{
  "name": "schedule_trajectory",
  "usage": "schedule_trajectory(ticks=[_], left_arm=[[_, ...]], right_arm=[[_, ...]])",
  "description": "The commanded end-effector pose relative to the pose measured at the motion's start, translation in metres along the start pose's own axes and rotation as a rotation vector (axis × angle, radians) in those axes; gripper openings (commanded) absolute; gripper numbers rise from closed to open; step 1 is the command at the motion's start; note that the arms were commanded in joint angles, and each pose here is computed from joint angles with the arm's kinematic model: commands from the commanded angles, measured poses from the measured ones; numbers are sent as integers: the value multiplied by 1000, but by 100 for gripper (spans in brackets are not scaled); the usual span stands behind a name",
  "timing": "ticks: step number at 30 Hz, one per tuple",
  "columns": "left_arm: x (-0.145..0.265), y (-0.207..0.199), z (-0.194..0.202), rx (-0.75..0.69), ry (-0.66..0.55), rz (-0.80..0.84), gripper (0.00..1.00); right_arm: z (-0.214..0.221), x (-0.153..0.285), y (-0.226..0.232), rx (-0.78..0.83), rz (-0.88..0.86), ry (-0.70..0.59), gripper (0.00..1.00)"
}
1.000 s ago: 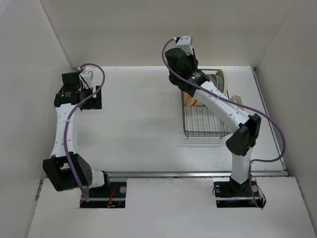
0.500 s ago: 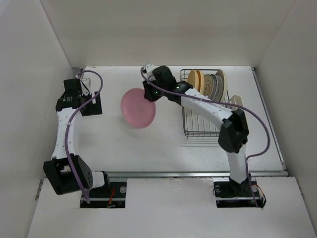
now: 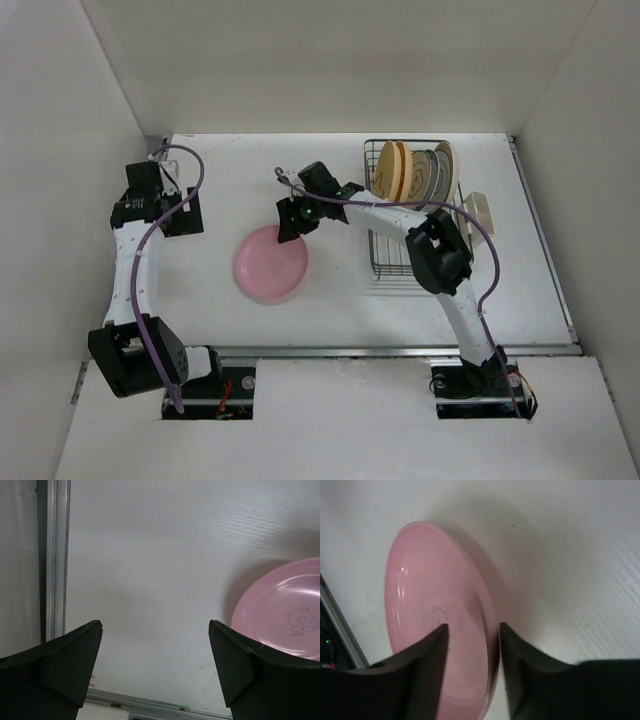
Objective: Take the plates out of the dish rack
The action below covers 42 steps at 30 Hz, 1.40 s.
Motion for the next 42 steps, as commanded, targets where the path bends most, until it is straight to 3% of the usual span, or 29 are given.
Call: schedule_trajectory(ticks=[1,2,5,9,12,13,17,21,25,28,30,42], left_arm=[[11,3,1,9,-23,-21,86],[11,4,1,0,-23,-22,86],[13,6,-2,0,-29,-33,86],[16,8,-5,0,-35,-44,86],[20,9,-6,-8,-45,-47,86],[22,9,-6,-8,-54,-50,86],[22,9,-6,-8,-54,-50,86],[22,8,-7,-24,-53,-54,86],[20,8,-6,-24,-44,-51,86],[19,10,-10,-23,-59,-65,86],[17,9,-6,-30,-46,-73,86],[13,13,-2,-40,-19,-99,86]], right_arm=[[-24,8,10,38,-6,-84,56],[-26,12,11,37,8,-91,62],[-43,39,24,65,46,-158,65],[-91,116,58,115,143,-389,69],[-122,192,41,24,447,-637,69],[-130,224,16,-25,624,-707,67],[-127,284,-43,-163,937,-773,61],[-117,300,-83,-244,1058,-769,58],[-113,308,-96,-278,1053,-766,55],[-113,298,-99,-277,1034,-750,41],[-112,297,-106,-283,1045,-743,37],[-98,268,-145,-282,1154,-639,42]])
Point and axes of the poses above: each gripper's point midway between its finger pads, its own x axis back along the fingers, its own y axis along the line the jaws close on, z = x × y, the point moved 3 cm from there along x, back along the fingers, and after that the axes turned 12 degrees about -x, right-handed, at the moved point
